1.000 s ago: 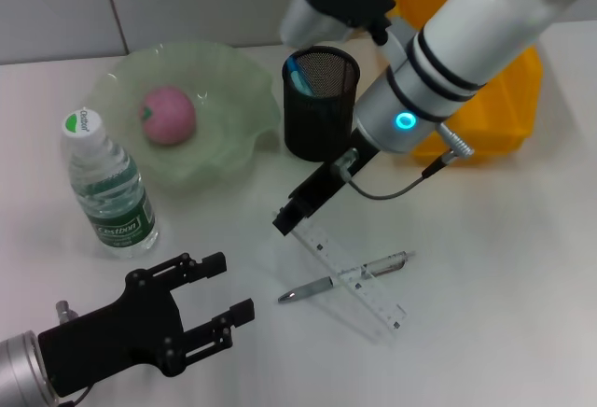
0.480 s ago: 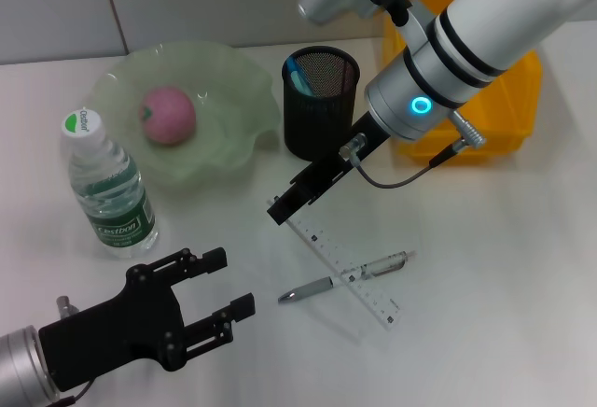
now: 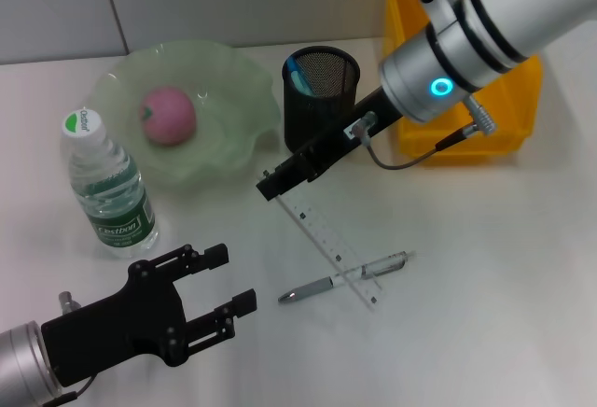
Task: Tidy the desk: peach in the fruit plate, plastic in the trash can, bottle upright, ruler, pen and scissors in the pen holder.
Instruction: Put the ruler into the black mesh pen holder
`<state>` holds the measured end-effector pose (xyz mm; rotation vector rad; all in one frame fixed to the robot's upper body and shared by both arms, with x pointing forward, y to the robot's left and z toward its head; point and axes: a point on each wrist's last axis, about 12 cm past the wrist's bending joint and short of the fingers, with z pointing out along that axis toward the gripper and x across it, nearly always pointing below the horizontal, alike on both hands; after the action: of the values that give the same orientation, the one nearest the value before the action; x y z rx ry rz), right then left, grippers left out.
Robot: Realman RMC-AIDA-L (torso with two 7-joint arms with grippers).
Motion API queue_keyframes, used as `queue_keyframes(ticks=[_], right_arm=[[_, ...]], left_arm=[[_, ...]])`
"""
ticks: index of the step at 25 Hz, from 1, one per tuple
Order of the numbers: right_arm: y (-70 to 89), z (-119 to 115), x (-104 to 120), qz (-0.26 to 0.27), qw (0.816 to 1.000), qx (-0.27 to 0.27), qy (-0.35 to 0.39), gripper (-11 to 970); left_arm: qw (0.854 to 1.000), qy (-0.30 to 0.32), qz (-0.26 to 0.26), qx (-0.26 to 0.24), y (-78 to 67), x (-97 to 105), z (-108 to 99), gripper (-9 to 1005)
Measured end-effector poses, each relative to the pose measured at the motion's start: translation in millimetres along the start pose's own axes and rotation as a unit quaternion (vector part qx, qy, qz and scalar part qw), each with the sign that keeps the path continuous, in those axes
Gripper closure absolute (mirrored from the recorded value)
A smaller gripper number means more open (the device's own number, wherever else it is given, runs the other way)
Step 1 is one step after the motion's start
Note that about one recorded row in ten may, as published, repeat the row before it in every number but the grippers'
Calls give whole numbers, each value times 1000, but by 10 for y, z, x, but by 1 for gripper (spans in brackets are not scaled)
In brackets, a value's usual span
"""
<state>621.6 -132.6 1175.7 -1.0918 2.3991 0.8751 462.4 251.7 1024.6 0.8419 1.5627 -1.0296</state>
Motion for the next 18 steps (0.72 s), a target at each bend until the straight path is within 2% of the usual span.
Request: queue_keyframes(ticks=[8,18], right_arm=[[-111,-141,106,-10,999,-13,-49,593],[-193,-358,229,-35,988,-30,-149,593]], left_arm=[[1000,0,0,1,2,-3,6,328],[1000,-1,-1,1,-2,-2,12,328]])
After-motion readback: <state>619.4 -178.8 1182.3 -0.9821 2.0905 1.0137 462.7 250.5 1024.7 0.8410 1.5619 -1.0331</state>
